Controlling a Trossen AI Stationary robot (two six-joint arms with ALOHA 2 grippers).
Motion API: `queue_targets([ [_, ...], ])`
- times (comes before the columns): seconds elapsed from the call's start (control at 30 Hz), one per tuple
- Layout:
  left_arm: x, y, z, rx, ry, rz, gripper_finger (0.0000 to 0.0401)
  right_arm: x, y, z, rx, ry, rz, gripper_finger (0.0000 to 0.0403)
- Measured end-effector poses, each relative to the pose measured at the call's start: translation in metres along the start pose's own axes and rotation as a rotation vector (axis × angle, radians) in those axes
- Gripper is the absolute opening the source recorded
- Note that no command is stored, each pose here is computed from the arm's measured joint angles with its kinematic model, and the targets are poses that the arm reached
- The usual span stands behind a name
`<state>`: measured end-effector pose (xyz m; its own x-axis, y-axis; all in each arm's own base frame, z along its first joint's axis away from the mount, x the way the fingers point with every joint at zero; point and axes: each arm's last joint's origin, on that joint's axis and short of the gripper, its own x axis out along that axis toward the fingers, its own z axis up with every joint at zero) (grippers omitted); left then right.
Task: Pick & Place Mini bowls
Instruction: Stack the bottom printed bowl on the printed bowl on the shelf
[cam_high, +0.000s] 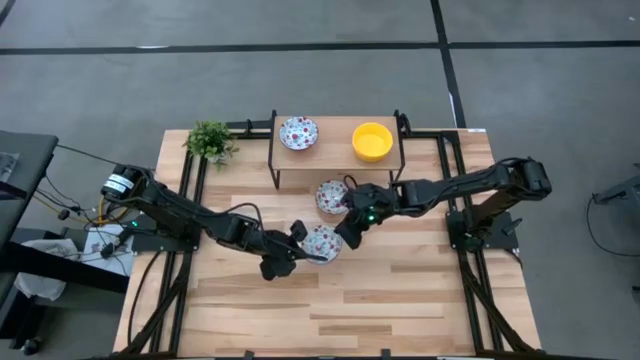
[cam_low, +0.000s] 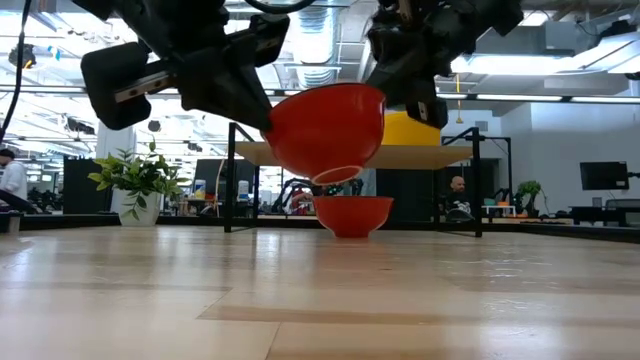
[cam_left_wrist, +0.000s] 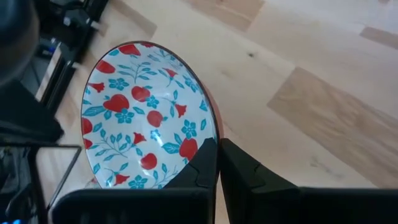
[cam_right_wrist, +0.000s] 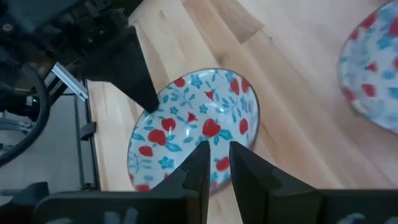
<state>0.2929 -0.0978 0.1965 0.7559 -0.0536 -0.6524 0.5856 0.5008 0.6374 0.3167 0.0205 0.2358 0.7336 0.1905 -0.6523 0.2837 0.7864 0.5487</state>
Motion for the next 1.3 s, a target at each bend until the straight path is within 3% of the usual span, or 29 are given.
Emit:
queue_targets([
  [0.33, -0.013, 0.009, 0.001, -0.153, 0.039, 0.106, 0.0007, -0.076, 0.021, 0.003, -0.162, -0.253, -0.074, 0.0049],
  [0.5, -0.040, 0.029, -0.001, -0.239, 0.032, 0.205, 0.0007, -0.118, 0.034, -0.009, -0.286, -0.378, -0.149, 0.0043],
  [0.67, -0.070, 0.057, -0.004, -0.293, 0.065, 0.312, 0.0007, -0.151, 0.036, -0.026, -0.304, -0.447, -0.251, 0.0037],
  [0.9, -0.100, 0.104, -0.010, -0.351, 0.176, 0.404, 0.0007, -0.174, 0.033, -0.041, -0.329, -0.435, -0.268, 0.0030],
  [1.07, -0.118, 0.137, -0.021, -0.330, 0.212, 0.486, 0.0007, -0.181, 0.033, -0.043, -0.328, -0.451, -0.254, 0.0023],
  [1.3, -0.134, 0.175, -0.067, -0.354, 0.342, 0.582, 0.0007, -0.190, 0.022, -0.039, -0.349, -0.493, -0.350, 0.0015],
])
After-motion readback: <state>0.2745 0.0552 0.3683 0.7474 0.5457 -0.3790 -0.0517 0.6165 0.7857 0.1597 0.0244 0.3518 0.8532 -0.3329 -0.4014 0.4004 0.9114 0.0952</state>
